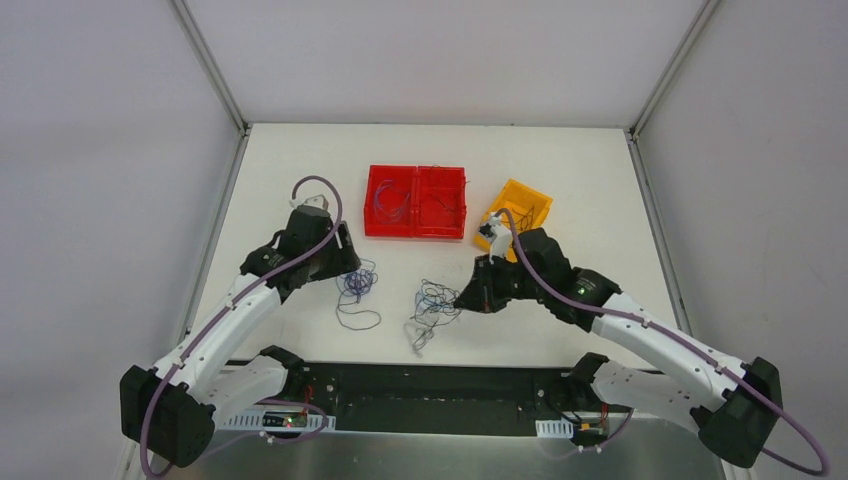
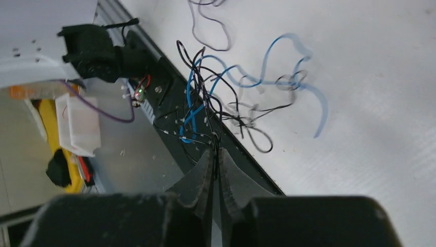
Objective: Untangle the cables
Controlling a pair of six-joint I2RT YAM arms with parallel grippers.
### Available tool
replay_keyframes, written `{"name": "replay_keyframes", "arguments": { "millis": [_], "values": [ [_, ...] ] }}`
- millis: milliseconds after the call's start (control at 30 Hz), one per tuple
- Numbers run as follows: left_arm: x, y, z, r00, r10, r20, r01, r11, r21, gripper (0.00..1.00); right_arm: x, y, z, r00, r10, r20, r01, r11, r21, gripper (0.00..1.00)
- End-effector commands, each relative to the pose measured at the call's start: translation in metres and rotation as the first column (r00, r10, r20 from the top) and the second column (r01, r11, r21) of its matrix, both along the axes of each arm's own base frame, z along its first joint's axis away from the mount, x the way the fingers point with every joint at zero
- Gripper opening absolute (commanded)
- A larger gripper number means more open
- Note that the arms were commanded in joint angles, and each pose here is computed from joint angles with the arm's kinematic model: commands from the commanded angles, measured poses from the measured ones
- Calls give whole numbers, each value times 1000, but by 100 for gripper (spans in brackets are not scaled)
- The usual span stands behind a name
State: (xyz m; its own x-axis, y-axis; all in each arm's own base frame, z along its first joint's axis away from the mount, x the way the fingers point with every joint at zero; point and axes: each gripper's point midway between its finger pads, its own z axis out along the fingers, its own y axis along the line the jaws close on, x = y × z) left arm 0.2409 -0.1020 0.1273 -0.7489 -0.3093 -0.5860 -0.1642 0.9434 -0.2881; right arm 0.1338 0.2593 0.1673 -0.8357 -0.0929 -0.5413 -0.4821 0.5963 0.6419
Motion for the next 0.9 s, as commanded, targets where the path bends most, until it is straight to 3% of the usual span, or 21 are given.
{"name": "replay_keyframes", "arguments": {
  "millis": [0,67,133,167,267,300,367,400,467,533,700,867],
  "values": [
    [5,-40,28,968,-215,131,232,964,-132,78,-9,16,18,991,125,55,-125,992,-9,16],
    [5,-53,33,952,-264,158,289,942,-169,84,3,14,8,996,67,51,-65,997,-47,28],
    [3,-67,34,931,-317,181,351,914,-203,85,8,14,3,998,37,49,-33,997,-62,32],
    [2,-72,34,924,-334,184,370,904,-216,85,11,14,1,999,21,47,-18,998,-68,30],
    [0,-86,30,911,-372,178,406,885,-228,84,17,11,-6,999,-25,46,29,996,-88,10],
    [-1,-90,28,907,-385,171,416,880,-228,84,20,9,-10,998,-46,45,51,994,-100,10],
    [-6,-101,24,892,-425,155,451,861,-232,83,21,6,-16,997,-65,35,69,990,-124,13],
    [-10,-107,21,880,-454,143,475,848,-235,83,21,5,-19,998,-65,28,68,988,-135,19],
    [-18,-119,13,853,-511,105,520,815,-255,81,13,7,-25,1000,-29,-4,28,988,-151,42],
    [-28,-128,7,825,-560,72,555,780,-289,77,6,9,-34,1000,7,-14,-10,981,-194,51],
    [-58,-139,-6,765,-644,-21,601,724,-339,71,0,5,-72,999,3,-37,-15,937,-350,52],
    [-82,-136,-23,736,-667,-117,606,726,-324,71,-14,22,-96,997,19,-80,-45,940,-338,52]
  ]
}}
